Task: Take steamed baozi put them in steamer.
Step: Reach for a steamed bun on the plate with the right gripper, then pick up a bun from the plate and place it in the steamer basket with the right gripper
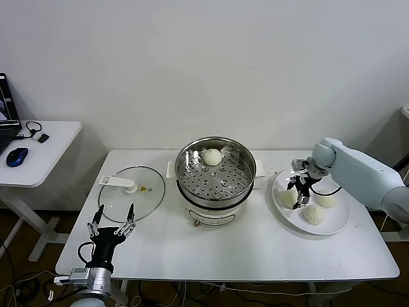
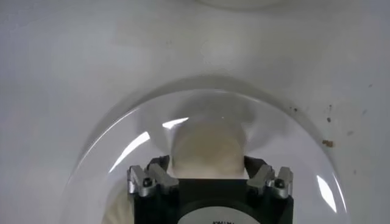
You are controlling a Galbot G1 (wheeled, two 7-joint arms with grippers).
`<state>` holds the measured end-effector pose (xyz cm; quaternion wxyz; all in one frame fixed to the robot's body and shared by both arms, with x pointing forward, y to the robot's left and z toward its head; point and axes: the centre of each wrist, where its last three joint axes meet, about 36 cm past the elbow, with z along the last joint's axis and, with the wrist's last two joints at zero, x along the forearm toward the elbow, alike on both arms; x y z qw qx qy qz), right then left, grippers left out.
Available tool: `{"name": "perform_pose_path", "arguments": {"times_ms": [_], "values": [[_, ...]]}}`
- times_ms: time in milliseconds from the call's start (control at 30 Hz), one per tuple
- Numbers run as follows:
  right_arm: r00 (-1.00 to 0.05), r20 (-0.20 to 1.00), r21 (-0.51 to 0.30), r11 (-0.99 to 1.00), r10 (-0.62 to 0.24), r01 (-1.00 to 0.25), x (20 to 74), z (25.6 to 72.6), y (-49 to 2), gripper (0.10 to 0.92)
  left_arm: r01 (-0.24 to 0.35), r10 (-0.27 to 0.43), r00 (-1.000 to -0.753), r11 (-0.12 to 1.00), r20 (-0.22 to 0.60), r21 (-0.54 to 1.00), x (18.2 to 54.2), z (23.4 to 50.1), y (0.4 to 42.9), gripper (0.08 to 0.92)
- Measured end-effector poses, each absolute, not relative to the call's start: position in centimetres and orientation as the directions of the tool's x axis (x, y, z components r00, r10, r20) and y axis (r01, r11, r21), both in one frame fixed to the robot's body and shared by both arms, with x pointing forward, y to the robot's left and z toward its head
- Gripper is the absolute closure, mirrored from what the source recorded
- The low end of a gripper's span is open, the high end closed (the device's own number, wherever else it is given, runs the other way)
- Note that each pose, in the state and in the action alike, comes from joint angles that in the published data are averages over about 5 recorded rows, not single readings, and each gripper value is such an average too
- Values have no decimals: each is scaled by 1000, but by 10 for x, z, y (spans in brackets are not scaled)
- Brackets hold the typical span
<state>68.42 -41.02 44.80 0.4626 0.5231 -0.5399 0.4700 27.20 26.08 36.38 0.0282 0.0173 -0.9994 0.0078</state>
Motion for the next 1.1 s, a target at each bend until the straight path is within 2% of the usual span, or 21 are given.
{"name": "perform_pose_path", "arguments": {"times_ms": [333,600,833,1100], "values": [[-28,991,-26,12,-132,-1000,685,459,-413,303,-37,-36,-998,999,58,-20,271,363,259,177],[-46,989,-46,5,-141,-999,691,490,-411,310,-40,-38,-998,999,58,-23,271,363,259,177],[-78,983,-82,-16,-167,-997,699,539,-398,310,-40,-39,-998,999,54,-23,273,364,257,177],[-123,968,-137,-50,-221,-989,710,619,-365,307,-34,-34,-998,999,47,-13,276,366,254,177]]}}
